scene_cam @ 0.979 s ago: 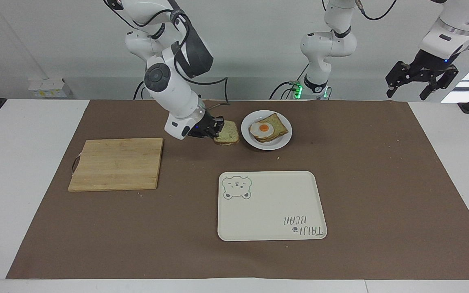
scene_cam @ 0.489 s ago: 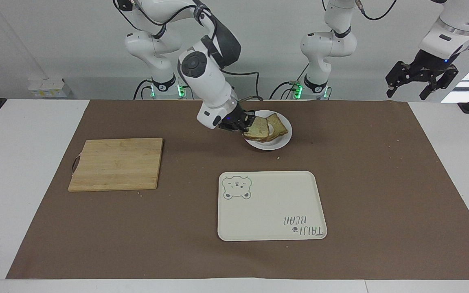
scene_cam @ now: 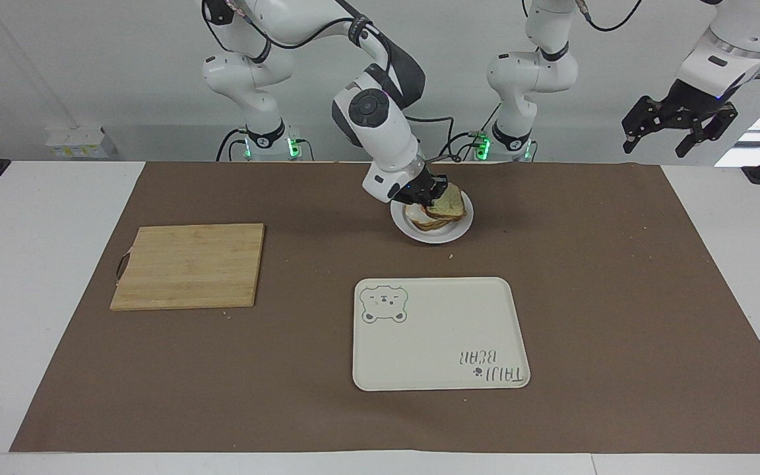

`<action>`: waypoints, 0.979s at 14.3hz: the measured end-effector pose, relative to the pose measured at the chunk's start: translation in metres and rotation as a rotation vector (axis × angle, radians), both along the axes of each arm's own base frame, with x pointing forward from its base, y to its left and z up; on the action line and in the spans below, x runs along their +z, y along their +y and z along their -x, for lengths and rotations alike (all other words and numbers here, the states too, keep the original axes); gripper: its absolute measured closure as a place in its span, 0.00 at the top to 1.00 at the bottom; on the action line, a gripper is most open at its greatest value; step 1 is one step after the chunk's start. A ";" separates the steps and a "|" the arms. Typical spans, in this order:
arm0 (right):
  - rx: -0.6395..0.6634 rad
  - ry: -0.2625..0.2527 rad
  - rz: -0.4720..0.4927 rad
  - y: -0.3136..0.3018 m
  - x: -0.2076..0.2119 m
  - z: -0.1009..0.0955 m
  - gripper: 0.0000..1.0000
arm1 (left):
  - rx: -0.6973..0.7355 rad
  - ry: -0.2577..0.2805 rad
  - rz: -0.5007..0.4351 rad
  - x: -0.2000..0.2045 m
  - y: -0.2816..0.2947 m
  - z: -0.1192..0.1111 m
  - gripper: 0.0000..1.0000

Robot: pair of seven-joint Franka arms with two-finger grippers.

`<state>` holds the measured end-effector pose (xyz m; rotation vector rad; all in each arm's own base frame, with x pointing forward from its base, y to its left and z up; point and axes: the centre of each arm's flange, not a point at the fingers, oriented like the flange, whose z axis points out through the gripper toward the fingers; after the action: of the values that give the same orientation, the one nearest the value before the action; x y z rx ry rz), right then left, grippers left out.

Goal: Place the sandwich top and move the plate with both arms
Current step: 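Carry the toast with the right gripper over the egg on the plate, then lower the toast onto the egg and open the right gripper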

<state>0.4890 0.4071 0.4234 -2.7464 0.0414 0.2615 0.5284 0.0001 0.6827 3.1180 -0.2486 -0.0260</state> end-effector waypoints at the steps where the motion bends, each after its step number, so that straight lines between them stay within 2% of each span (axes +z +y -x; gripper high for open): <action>1: 0.003 0.004 0.004 0.002 -0.006 0.003 0.11 | 0.000 0.001 0.000 0.000 0.000 0.000 1.00; 4: -0.004 -0.001 0.008 0.007 -0.030 0.009 0.11 | 0.001 0.001 0.000 0.000 0.001 0.001 1.00; 8: -0.004 0.016 0.026 0.009 -0.061 0.017 0.11 | 0.002 0.002 0.000 -0.001 0.001 0.001 1.00; 14: -0.010 0.012 0.029 0.004 -0.076 0.015 0.11 | 0.001 0.007 0.000 -0.002 0.000 0.001 1.00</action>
<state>0.4744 0.4114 0.3479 -2.7730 0.0625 0.2773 0.5272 0.0002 0.6811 3.1173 -0.2465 -0.0374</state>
